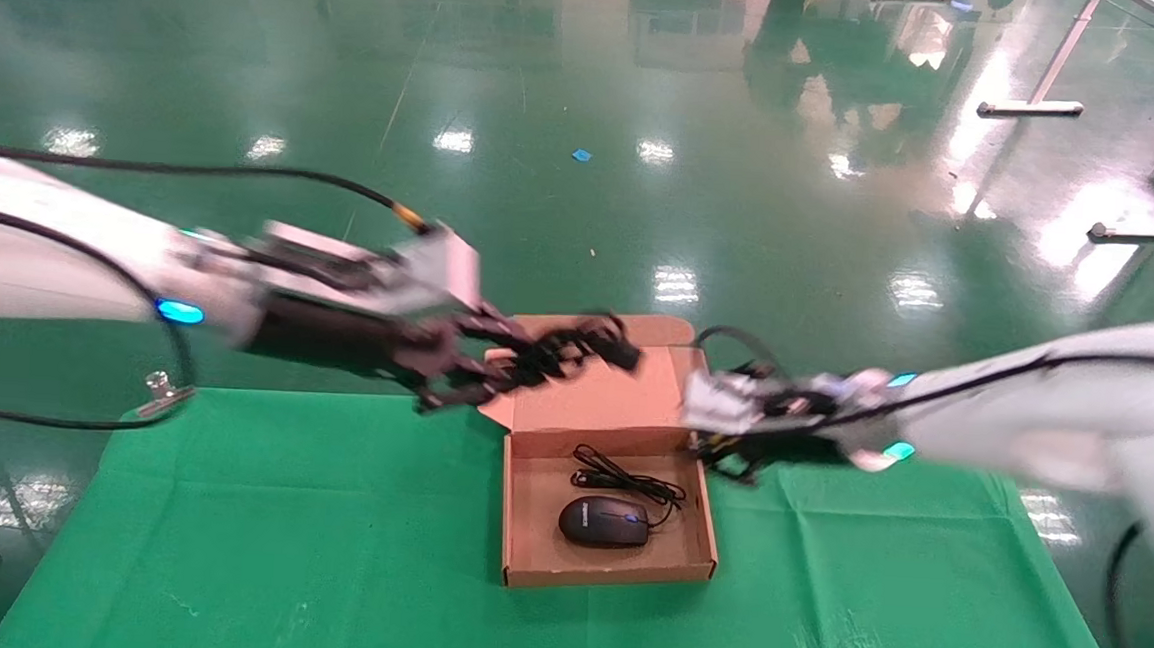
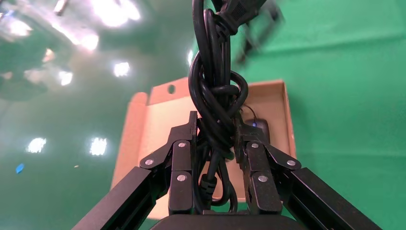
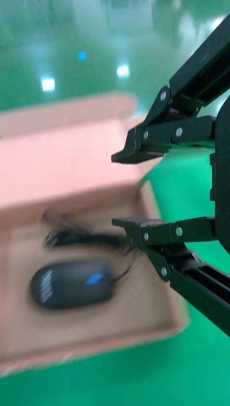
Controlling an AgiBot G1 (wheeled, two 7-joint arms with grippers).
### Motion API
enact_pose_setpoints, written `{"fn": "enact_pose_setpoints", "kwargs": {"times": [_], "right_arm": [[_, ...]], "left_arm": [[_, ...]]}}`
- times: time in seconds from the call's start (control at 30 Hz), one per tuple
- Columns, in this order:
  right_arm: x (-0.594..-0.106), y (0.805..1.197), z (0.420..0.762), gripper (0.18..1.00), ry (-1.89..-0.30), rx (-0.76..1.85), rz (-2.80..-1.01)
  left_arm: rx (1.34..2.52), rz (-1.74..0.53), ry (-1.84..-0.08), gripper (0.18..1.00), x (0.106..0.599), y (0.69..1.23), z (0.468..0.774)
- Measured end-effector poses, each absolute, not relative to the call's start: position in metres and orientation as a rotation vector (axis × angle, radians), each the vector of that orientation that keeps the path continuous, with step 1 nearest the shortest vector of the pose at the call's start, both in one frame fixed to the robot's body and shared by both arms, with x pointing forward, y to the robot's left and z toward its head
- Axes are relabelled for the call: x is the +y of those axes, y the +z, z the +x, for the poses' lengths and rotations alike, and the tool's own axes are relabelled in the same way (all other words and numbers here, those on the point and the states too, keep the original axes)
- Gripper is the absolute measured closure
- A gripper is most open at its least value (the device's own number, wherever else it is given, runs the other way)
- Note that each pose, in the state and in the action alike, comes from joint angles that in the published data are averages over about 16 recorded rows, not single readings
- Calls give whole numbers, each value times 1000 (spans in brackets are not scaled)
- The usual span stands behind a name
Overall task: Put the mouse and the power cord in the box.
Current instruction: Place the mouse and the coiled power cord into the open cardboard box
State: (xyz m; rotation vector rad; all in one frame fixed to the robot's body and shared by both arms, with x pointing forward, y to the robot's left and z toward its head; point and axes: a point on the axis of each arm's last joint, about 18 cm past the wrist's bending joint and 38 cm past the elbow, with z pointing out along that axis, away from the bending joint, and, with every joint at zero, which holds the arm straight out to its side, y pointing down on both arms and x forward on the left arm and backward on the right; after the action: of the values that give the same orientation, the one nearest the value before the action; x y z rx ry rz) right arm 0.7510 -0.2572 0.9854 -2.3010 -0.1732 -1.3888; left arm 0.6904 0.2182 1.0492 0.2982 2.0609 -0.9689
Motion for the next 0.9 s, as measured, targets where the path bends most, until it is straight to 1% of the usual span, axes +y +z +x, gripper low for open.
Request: {"fn": "enact_pose_setpoints", "kwargs": {"times": [0.13, 0.2, 0.33, 0.47, 0.53, 0.67, 0.9], "right_arm": [[-294, 1011, 742, 726, -1465, -184, -2311], [-315, 1022, 736, 676, -1500, -181, -2318], [-355, 1039, 721, 588, -1551, -159, -2330], [-389, 1047, 705, 481, -1572, -124, -2339], [-403, 1049, 697, 447, -1576, -105, -2343], [-422, 1049, 685, 357, -1574, -74, -2348], [-433, 1046, 678, 256, -1563, -51, -2349]], "left_arm": [[2099, 363, -857, 856, 187, 1022, 705], [2107, 387, -805, 856, 172, 1008, 713], [2098, 409, -726, 856, 146, 980, 725], [2078, 401, -690, 856, 127, 955, 732], [2065, 386, -680, 856, 119, 945, 735], [2041, 351, -674, 856, 110, 932, 739], [2034, 324, -668, 851, 106, 921, 741]]}}
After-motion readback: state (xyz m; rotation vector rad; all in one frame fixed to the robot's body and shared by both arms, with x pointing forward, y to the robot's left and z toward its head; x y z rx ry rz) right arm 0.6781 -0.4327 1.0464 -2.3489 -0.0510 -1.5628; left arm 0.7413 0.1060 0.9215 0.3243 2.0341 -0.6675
